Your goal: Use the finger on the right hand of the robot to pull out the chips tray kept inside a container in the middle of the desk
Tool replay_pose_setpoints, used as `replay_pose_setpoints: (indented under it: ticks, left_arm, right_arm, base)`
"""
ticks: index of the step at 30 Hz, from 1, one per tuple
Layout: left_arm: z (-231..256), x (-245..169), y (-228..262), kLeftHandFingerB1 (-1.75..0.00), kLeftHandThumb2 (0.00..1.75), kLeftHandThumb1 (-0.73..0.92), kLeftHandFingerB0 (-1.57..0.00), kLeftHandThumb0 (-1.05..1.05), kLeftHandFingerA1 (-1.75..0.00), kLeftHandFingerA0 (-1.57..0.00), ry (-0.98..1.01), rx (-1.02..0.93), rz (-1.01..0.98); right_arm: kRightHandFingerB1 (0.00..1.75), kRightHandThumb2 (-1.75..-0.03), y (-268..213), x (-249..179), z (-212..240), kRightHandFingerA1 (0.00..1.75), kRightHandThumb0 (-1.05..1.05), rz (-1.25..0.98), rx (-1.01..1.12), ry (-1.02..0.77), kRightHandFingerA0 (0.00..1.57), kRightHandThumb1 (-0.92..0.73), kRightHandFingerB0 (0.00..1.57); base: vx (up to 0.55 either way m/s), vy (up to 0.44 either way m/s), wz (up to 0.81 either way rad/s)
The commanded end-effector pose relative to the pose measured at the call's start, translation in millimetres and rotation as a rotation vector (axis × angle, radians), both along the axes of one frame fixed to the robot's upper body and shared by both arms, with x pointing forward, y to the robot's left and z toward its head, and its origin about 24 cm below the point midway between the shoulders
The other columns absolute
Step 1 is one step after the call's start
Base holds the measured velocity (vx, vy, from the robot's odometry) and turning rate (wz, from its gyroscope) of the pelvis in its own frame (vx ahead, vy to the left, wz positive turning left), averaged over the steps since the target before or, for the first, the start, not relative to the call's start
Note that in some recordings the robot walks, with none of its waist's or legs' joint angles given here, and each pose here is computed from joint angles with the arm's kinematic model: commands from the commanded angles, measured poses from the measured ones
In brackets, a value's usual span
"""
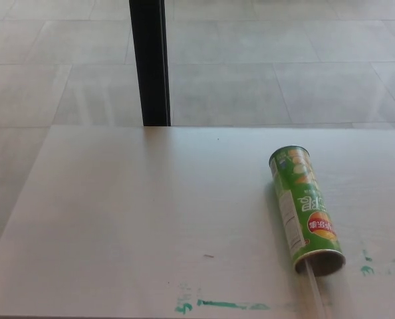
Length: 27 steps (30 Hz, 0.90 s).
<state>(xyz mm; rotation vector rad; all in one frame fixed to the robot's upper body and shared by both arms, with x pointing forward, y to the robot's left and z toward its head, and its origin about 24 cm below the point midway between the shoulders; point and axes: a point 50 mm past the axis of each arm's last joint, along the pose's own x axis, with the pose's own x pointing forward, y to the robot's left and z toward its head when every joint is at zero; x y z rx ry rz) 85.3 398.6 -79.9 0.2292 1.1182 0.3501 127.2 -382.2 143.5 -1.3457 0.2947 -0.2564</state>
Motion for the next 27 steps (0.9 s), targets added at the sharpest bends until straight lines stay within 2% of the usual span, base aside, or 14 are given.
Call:
replay_pose_setpoints:
  ticks: [1,3,7,8,10,12,15,17,18,19,23,24,26,27]
  left_arm:
    - [7.3,-0.9,9.1,-0.54,0.60,0.68,-0.62,-0.62,-0.60,-0.54,0.013,0.043,-0.008]
    - [5.4,-1.2,6.9,-0.51,0.61,0.69,-0.55,-0.60,-0.62,-0.53,0.008,0.035,-0.010]
    - [3.6,-1.8,5.1,-0.55,0.62,0.69,-0.59,-0.61,-0.60,-0.52,0.010,0.032,-0.008]
    - [3.9,-1.5,5.3,-0.57,0.61,0.69,-0.61,-0.57,-0.59,-0.50,0.002,0.024,0.005]
    - [4.0,-1.2,5.4,-0.52,0.60,0.69,-0.56,-0.58,-0.61,-0.52,-0.007,0.012,0.020]
    - [4.7,-1.3,6.2,-0.56,0.61,0.69,-0.62,-0.58,-0.61,-0.54,-0.004,0.026,0.008]
    - [5.2,-1.0,6.2,-0.55,0.61,0.70,-0.58,-0.59,-0.59,-0.49,-0.012,0.016,0.004]
    - [4.8,-0.9,5.6,-0.55,0.61,0.70,-0.58,-0.59,-0.59,-0.49,0.000,0.032,-0.022]
    - [4.7,-0.5,5.7,-0.54,0.60,0.70,-0.58,-0.59,-0.61,-0.52,0.007,0.035,-0.021]
    - [4.5,-0.9,5.6,-0.60,0.61,0.69,-0.62,-0.60,-0.63,-0.53,0.008,0.032,-0.019]
    - [2.8,-2.6,4.7,-0.58,0.61,0.69,-0.61,-0.58,-0.61,-0.53,0.015,0.026,0.006]
    - [3.0,-2.6,4.8,-0.56,0.61,0.69,-0.61,-0.58,-0.62,-0.54,0.012,0.025,0.004]
    - [3.4,-2.3,5.0,-0.54,0.61,0.71,-0.58,-0.58,-0.60,-0.53,0.013,0.029,-0.006]
    - [3.4,-2.7,5.1,-0.53,0.61,0.69,-0.59,-0.59,-0.59,-0.51,0.007,0.016,0.009]
  right_arm:
    - [0.35,-0.57,-49.7,-55.6,-47.2,1.02,-0.13,-0.413,0.209,-0.205,0.78,-0.57,0.19]
    - [0.38,-0.58,-53.6,-68.0,-67.3,1.12,-0.15,-0.503,0.265,-0.259,0.79,-0.53,0.22]
    - [0.37,-0.56,-55.8,-78.2,-98.6,1.20,-0.13,-0.633,0.359,-0.283,0.80,-0.56,0.24]
    - [0.44,-0.57,-53.1,-80.3,-107.0,1.26,-0.10,-0.645,0.369,-0.278,0.73,-0.56,0.27]
    - [0.45,-0.56,-48.8,-85.8,-125.9,1.19,-0.11,-0.694,0.392,-0.276,0.77,-0.54,0.31]
    - [0.46,-0.60,-48.7,-92.2,-135.3,1.36,-0.16,-0.739,0.463,-0.274,0.71,-0.54,0.31]
    - [0.41,-0.58,-48.9,-104.4,-149.4,1.20,-0.16,-0.803,0.512,-0.247,0.75,-0.58,0.34]
    - [0.41,-0.58,-49.6,-106.8,-150.5,1.20,-0.16,-0.815,0.521,-0.238,0.75,-0.58,0.34]
    - [0.38,-0.57,-48.8,-109.9,-153.4,0.96,-0.19,-0.853,0.543,-0.204,0.77,-0.59,0.35]
    - [0.39,-0.58,-49.0,-112.4,-159.3,0.90,-0.16,-0.873,0.607,-0.211,0.76,-0.61,0.31]
    - [0.39,-0.57,-50.1,-112.3,-170.2,0.81,-0.21,-0.899,0.666,-0.165,0.71,-0.60,0.32]
    - [0.40,-0.57,-49.2,-112.2,-172.7,0.79,-0.20,-0.899,0.672,-0.158,0.76,-0.59,0.34]
    - [0.41,-0.57,-44.2,-111.7,-177.1,0.82,-0.17,-0.894,0.676,-0.162,0.75,-0.60,0.34]
    - [0.40,-0.58,-41.2,-112.0,-183.1,0.72,-0.23,-0.858,0.647,-0.058,0.67,-0.63,0.33]
  base:
    - [0.00,0.000,0.00]
    - [0.00,0.000,0.00]
    - [0.00,0.000,0.00]
    - [0.00,0.000,0.00]
    - [0.00,0.000,0.00]
    - [0.00,0.000,0.00]
    - [0.00,0.000,0.00]
    - [0.00,0.000,0.00]
    - [0.00,0.000,0.00]
    - [0.00,0.000,0.00]
    - [0.00,0.000,0.00]
    - [0.00,0.000,0.00]
    - [0.00,0.000,0.00]
    - [0.00,0.000,0.00]
